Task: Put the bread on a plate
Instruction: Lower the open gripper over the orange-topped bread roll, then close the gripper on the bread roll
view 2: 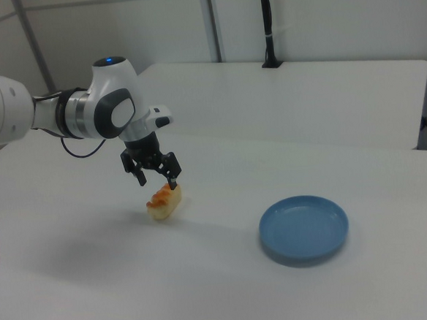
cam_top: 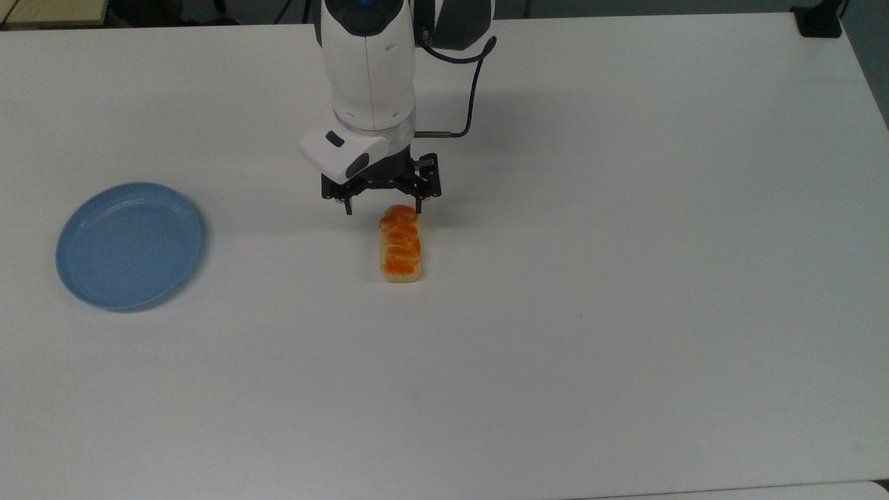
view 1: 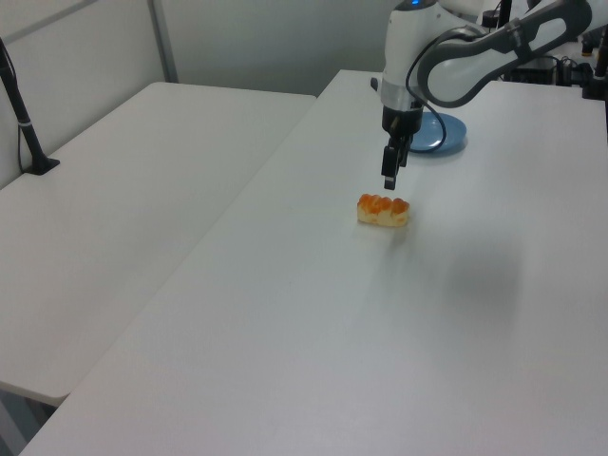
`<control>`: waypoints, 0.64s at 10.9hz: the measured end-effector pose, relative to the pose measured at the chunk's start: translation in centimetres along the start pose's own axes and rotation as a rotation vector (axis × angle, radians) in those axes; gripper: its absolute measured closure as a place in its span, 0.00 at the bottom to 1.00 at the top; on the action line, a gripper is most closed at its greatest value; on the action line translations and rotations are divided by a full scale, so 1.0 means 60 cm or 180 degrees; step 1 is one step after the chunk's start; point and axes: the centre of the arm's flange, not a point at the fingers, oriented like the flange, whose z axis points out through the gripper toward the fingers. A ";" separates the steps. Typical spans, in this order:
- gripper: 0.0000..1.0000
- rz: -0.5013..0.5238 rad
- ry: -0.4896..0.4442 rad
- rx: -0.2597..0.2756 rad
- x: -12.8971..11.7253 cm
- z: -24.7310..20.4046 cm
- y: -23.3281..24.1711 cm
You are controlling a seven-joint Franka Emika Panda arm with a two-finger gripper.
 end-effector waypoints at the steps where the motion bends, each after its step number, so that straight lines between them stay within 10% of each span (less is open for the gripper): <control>1: 0.00 -0.0047 -0.0030 -0.0005 -0.001 0.010 -0.012; 7: 0.00 -0.0013 -0.0053 0.0007 0.005 0.059 -0.044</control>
